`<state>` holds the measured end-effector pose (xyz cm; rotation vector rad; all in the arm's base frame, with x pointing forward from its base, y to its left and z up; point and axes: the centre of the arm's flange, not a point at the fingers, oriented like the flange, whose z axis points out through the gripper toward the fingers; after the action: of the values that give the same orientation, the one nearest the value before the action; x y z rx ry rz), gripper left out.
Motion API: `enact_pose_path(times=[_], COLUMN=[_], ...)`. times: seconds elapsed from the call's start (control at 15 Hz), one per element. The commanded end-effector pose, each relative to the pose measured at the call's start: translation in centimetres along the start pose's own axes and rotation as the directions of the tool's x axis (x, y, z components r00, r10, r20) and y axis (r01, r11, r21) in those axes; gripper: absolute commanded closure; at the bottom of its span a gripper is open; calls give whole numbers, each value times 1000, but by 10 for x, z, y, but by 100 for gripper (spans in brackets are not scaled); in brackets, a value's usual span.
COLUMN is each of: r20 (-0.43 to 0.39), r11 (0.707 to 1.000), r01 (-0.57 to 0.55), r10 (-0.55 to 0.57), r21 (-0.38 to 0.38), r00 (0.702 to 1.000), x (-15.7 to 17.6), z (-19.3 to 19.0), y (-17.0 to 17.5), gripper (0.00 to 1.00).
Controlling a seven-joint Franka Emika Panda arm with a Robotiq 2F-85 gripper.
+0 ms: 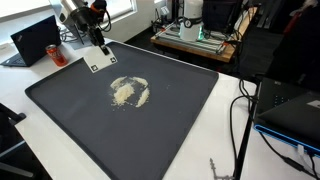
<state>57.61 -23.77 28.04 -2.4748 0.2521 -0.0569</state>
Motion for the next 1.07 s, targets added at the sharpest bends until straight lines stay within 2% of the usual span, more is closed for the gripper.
enact_pose_path(times=[0.0,0.13,0.27,0.47,0.73,1.0], r20=[-62,-116,-173,-307,-403,-510], r11=[996,992,991,988,984,970], r01=[3,-13,-43,-83,-116,-197], r10=[3,29,65,119,162,242], r21=[95,129,128,129,136,141], r00=[998,993,983,944,901,826], x=[-39,-57,-74,-101,-137,-163], z=[10,15,23,32,45,61], y=[22,33,44,58,61,49], gripper=[99,99,99,99,99,99])
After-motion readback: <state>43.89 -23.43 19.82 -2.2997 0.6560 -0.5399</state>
